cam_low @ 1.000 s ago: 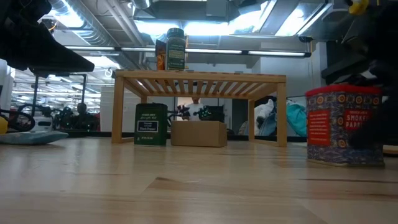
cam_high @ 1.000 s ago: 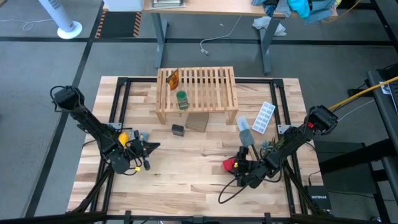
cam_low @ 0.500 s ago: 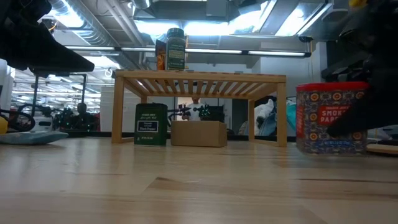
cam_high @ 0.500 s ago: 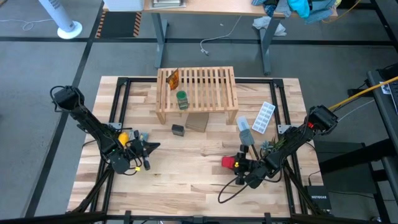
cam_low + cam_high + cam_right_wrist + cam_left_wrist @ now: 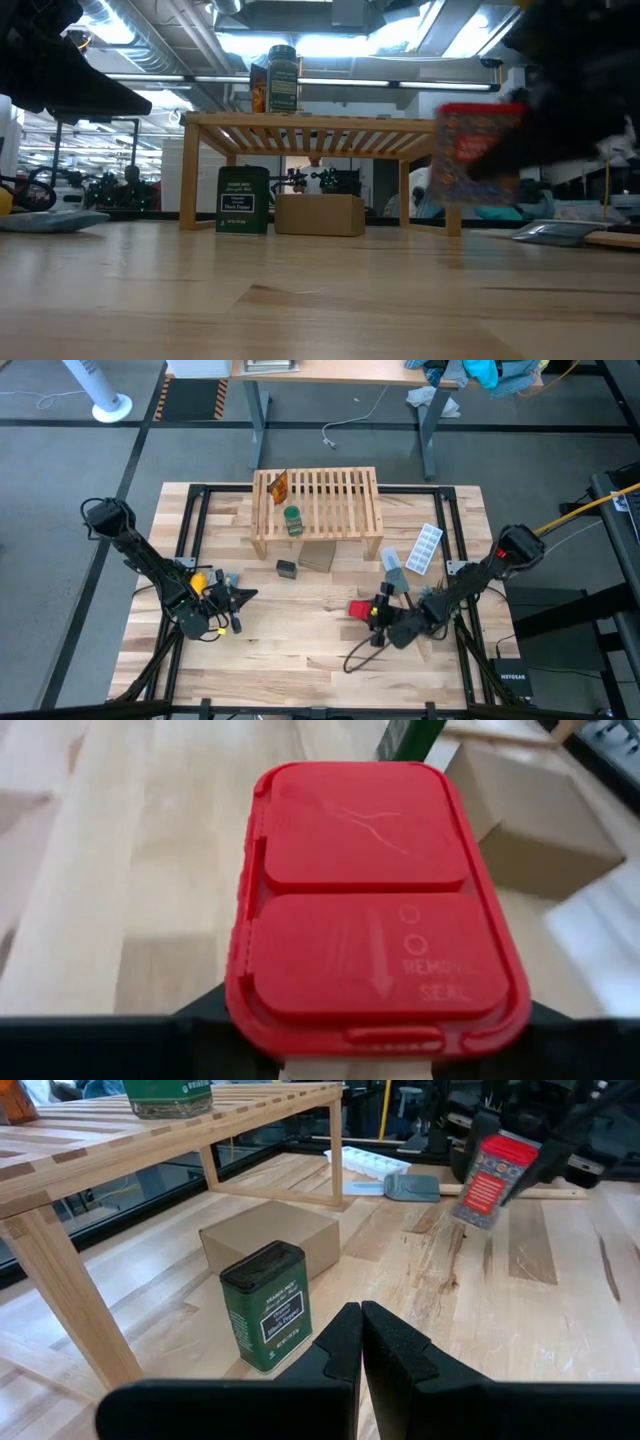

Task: Shelf spices
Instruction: Put the red seasoning can on the shelf

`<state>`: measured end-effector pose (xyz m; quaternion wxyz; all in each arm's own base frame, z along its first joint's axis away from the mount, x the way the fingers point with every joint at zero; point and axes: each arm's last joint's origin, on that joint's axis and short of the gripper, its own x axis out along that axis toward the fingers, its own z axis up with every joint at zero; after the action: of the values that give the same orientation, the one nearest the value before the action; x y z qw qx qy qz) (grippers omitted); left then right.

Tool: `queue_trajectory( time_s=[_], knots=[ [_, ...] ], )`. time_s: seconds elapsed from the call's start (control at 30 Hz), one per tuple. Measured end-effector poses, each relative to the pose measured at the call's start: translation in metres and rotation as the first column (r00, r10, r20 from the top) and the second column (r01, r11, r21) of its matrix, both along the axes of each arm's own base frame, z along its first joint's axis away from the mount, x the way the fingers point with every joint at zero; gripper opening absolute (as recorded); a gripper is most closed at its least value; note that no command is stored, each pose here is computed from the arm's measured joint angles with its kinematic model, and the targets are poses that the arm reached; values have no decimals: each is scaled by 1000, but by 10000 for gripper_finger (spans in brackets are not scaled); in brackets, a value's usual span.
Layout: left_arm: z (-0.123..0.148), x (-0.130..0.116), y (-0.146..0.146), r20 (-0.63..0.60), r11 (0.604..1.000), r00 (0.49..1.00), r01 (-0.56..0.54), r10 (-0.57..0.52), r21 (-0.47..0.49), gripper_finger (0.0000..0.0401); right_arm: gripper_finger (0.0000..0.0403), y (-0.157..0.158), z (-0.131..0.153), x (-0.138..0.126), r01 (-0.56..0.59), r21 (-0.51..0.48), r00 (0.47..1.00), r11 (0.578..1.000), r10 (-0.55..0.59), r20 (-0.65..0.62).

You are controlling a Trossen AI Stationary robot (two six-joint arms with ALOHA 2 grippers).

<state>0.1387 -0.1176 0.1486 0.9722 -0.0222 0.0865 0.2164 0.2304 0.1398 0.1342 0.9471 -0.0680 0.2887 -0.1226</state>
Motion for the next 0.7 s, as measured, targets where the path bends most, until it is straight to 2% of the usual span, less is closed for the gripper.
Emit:
queue_trajectory(
  time_s=[0.2,0.27,0.33,0.47,0.7],
  knots=[
    [0,0,0,-1,1000,1000,0,0,1,5,171,-27,35,13,-115,45,992,992,113,50],
    [0,0,0,0,1000,1000,0,0,0,5,171,-36,51,15,-158,44,982,987,152,108],
    [0,0,0,-1,1000,1000,0,0,1,5,171,-47,68,14,-187,-4,971,982,185,151],
    [0,0,0,-1,1000,1000,0,0,1,5,171,-74,102,13,-172,-100,954,980,191,231],
    [0,0,0,0,1000,1000,0,0,0,5,171,-135,140,23,-273,-103,899,956,292,326]
  ],
)
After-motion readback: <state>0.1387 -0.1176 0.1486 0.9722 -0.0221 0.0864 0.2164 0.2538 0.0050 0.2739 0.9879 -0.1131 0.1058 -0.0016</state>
